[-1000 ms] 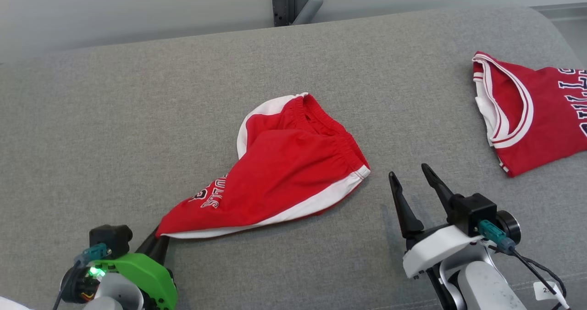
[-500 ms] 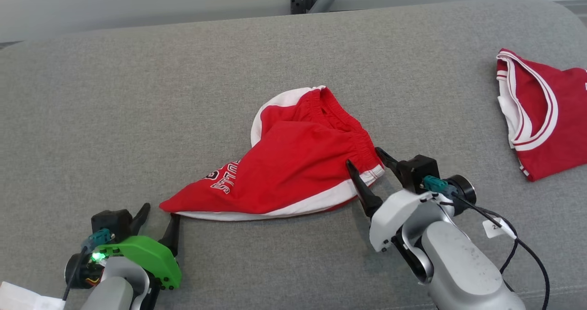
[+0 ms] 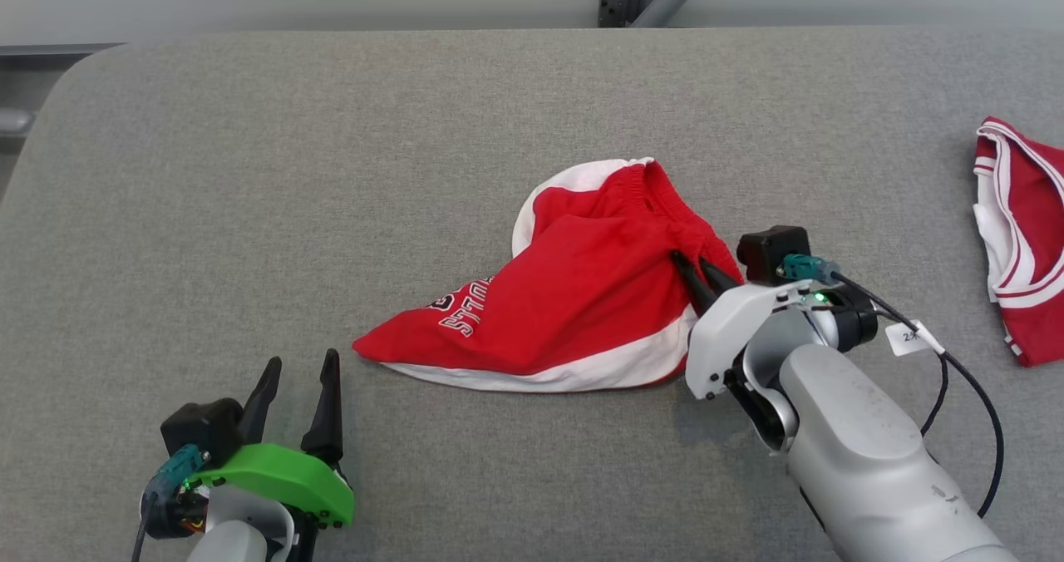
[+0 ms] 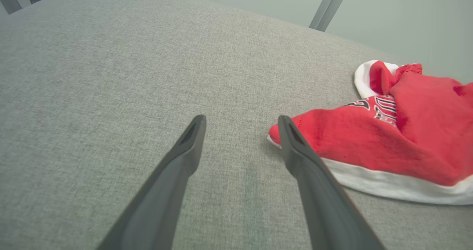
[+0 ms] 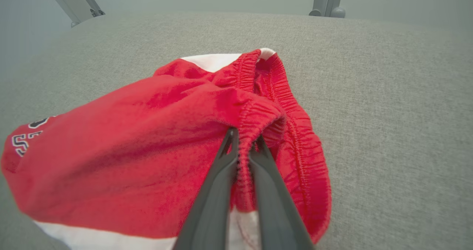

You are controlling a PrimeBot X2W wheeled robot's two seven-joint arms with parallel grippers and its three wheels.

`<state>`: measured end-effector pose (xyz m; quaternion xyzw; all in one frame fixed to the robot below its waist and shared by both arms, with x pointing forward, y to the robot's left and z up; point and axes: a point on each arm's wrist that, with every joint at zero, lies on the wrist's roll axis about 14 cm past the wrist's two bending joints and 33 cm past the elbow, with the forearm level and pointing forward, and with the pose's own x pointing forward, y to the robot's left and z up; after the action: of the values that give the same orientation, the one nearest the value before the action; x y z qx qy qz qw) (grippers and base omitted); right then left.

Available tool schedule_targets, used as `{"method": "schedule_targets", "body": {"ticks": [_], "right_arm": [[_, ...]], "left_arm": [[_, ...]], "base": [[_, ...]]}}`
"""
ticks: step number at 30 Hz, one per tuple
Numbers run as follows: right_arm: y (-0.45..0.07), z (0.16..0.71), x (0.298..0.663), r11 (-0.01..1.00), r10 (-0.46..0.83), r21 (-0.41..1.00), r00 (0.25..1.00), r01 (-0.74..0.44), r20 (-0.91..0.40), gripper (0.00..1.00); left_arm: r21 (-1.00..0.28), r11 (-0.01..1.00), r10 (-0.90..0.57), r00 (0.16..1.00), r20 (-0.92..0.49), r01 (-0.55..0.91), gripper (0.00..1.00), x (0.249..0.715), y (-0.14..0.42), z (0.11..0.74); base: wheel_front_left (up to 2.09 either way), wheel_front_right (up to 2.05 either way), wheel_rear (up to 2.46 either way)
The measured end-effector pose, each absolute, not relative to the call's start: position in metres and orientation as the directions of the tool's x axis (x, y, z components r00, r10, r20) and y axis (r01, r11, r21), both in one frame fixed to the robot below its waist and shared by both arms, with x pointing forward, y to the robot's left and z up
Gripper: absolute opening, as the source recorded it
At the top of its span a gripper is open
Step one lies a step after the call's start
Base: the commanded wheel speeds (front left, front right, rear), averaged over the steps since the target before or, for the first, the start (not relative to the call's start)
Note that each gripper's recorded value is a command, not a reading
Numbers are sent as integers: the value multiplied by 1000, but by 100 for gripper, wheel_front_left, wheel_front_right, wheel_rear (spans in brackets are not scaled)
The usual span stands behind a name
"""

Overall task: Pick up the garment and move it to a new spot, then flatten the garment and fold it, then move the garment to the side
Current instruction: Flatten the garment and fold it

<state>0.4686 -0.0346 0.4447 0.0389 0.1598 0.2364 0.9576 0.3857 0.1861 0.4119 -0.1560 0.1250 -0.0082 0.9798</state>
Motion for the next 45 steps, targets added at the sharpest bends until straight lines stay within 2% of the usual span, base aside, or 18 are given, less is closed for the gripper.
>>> {"method": "schedule_targets", "body": {"ticks": [6,12,21,22,23,24,32,36,45], "right_arm": [[-41,454,489,901,428,189,868,-390,-252,0],[-73,454,507,936,331,210,912,-284,-243,0],[-98,442,505,956,259,207,929,-208,-262,0],[-99,442,505,957,255,205,931,-205,-259,14],[-101,442,505,958,251,205,933,-201,-256,48],[-102,444,505,958,248,206,937,-199,-247,100],[-119,461,502,966,219,180,961,-188,-170,100],[-130,481,499,969,200,167,976,-184,-84,100],[-144,510,465,976,161,137,985,-168,59,100]], "left_arm": [[-302,953,-33,975,-219,-36,100,374,188,417],[-300,953,-32,979,-203,-31,100,373,187,421],[-317,947,-110,979,-172,51,100,379,158,428],[-319,946,-117,979,-168,58,100,380,155,429],[-318,946,-126,978,-164,68,100,381,152,430],[-318,945,-133,979,-157,78,100,383,149,432],[-318,937,-184,978,-100,143,100,393,130,448],[-304,938,-197,978,-66,168,100,397,125,457],[-289,944,-173,985,-25,158,100,398,126,471]], "base": [[0,0,0],[0,0,0],[0,0,0],[0,0,0],[0,0,0],[0,0,0],[0,0,0],[0,0,0],[0,0,0]]}}
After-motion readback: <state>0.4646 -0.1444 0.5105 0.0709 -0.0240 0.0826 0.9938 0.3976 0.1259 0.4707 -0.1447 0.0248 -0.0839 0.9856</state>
